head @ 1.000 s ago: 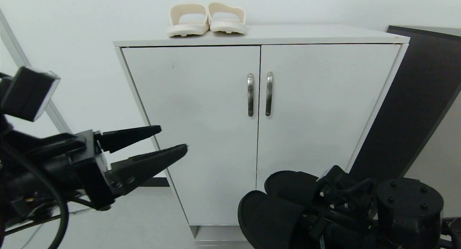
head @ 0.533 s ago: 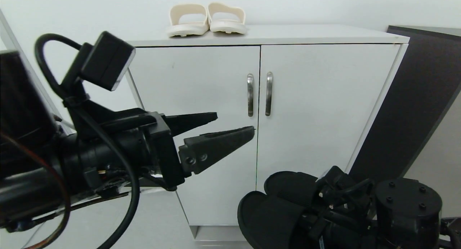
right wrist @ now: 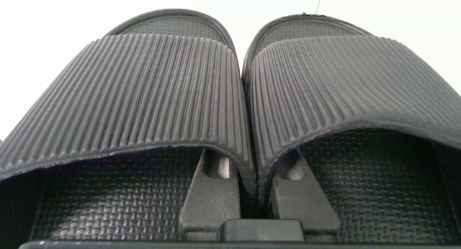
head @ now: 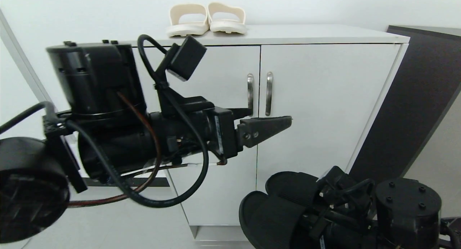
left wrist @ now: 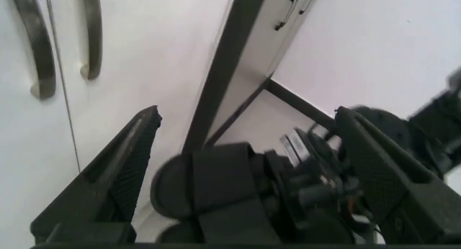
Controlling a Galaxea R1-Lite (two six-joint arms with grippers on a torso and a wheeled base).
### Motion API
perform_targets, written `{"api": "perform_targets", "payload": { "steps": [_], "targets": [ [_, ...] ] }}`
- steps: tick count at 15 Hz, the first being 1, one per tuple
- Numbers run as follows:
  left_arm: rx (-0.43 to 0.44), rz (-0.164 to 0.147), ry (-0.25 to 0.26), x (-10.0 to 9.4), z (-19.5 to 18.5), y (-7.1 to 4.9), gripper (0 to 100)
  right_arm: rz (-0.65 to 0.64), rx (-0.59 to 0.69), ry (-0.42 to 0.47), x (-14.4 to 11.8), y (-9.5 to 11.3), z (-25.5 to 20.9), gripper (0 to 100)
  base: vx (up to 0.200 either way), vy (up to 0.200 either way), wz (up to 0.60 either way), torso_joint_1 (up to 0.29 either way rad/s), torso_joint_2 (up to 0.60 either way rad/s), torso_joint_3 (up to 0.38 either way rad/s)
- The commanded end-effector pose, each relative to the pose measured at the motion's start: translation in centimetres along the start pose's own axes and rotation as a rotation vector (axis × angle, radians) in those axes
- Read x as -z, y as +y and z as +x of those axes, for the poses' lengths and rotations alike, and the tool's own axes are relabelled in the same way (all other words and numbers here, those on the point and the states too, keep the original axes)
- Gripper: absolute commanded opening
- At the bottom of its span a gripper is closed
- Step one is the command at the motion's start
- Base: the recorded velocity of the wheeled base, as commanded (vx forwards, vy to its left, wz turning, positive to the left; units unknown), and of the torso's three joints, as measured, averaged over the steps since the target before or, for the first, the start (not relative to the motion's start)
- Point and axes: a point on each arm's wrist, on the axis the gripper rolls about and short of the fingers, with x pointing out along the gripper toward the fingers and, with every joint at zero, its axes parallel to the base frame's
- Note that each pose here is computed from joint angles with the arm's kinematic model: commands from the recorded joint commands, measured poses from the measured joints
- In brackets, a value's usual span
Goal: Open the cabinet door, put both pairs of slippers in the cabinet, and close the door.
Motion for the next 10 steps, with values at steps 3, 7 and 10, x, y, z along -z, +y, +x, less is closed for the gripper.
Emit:
{"api": "perform_targets", "payload": {
  "steps": [3, 7, 10],
  "targets": [
    [0.044, -0.009, 0.027, 0.2, 4.4, 2.5, 100, 0.002, 0.005, 0.005, 0.1, -0.2, 0.1, 0, 0.000, 0.000, 0.00, 0.000, 0.00, 0.000],
    [0.088, -0.059, 0.011, -0.9, 5.0, 3.6, 100, 0.002, 0.005, 0.010, 0.2, -0.1, 0.3, 0, 0.000, 0.000, 0.00, 0.000, 0.00, 0.000],
    [0.008, -0.054, -0.013, -1.3, 5.2, 3.5, 100, 0.000, 0.006, 0.016, 0.3, -0.1, 0.4, 0, 0.000, 0.000, 0.00, 0.000, 0.00, 0.000]
  ]
}}
